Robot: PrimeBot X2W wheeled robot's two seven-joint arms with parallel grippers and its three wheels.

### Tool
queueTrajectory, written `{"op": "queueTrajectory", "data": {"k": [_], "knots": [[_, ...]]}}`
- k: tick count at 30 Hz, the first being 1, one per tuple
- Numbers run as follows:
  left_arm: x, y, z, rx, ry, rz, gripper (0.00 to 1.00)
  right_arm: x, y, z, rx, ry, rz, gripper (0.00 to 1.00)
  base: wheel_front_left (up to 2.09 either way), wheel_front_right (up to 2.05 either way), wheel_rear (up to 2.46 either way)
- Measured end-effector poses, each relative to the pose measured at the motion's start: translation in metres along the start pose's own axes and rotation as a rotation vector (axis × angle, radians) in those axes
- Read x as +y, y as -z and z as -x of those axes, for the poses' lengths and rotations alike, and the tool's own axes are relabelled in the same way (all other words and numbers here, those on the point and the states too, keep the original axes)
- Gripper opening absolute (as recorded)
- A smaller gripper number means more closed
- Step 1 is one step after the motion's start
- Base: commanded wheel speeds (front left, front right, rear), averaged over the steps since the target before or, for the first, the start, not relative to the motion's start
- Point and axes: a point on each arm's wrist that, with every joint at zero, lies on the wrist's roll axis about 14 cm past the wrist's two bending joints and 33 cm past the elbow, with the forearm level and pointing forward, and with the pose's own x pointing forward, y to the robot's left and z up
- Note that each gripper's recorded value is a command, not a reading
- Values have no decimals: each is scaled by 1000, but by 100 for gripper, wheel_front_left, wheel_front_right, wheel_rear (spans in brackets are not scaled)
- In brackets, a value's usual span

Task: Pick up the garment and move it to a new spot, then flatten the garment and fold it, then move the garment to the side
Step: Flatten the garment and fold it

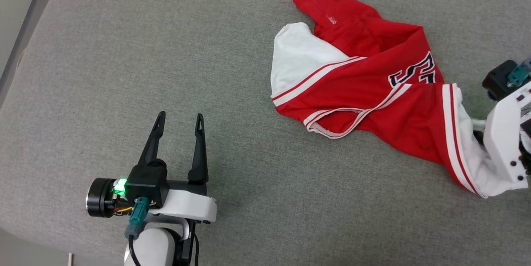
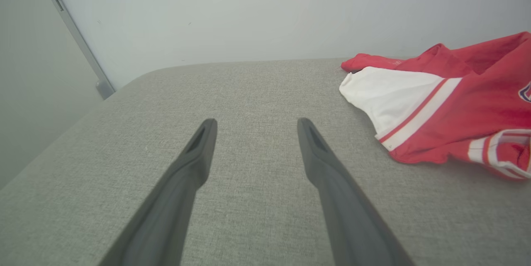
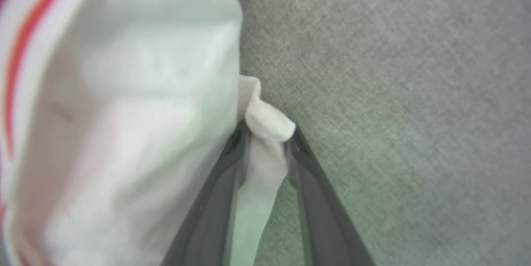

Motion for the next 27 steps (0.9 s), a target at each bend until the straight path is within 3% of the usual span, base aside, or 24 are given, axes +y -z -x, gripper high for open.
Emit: {"op": "queueTrajectory", "data": {"k": [8,16,22,27], "knots": [[2,-10,5,-26,-4,9,100,2,-29,18,-252,21,-31,0,0,0,0],[7,-26,19,-72,5,3,100,-6,-61,83,-571,99,-49,0,0,0,0],[4,-37,27,-103,24,7,100,-2,-58,131,-739,131,-73,0,0,0,0],[0,-40,33,-115,39,13,100,15,-34,150,-788,126,-90,0,0,0,0]]}}
